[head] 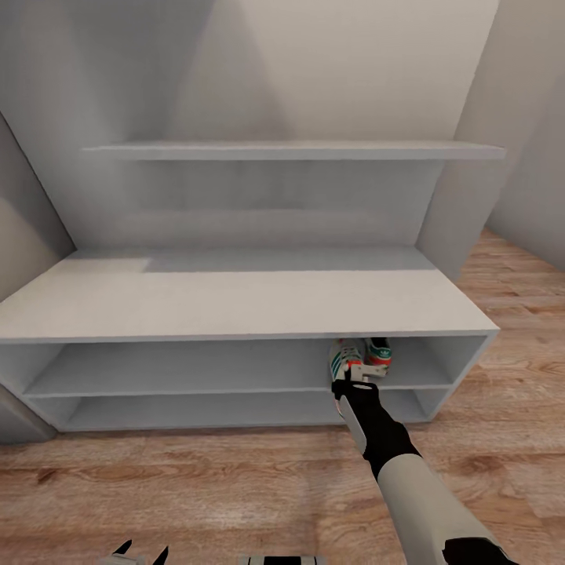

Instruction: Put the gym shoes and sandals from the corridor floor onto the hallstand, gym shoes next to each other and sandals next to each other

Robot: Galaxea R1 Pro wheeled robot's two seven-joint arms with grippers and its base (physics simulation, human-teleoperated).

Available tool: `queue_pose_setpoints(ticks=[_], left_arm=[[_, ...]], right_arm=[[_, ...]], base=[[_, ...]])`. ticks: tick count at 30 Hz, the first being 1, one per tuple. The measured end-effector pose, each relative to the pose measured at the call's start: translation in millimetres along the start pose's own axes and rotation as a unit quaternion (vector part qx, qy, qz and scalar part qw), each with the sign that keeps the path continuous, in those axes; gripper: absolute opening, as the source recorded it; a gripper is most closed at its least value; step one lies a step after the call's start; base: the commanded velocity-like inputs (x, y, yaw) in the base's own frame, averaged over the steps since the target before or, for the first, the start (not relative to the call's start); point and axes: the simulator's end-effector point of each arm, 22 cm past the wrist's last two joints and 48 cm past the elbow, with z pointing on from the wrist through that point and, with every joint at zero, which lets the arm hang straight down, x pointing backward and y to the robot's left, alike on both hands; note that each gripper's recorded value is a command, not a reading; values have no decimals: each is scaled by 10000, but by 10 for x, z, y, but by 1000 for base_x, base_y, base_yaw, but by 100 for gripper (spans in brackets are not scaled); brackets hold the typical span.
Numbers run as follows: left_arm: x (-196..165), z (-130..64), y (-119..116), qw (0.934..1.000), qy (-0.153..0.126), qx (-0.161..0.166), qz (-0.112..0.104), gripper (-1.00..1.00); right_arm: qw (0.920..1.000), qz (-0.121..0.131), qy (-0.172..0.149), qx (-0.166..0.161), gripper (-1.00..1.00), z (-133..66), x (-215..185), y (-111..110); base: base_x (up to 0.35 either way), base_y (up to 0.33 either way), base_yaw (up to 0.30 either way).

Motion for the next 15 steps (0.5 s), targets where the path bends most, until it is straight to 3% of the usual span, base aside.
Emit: queue_pose_setpoints(ticks=[15], left_arm=[[19,-1,-2,10000,17,3,6,100]], right_arm=[[10000,-17,32,2,-100,21,34,4]], base=[[0,0,0]])
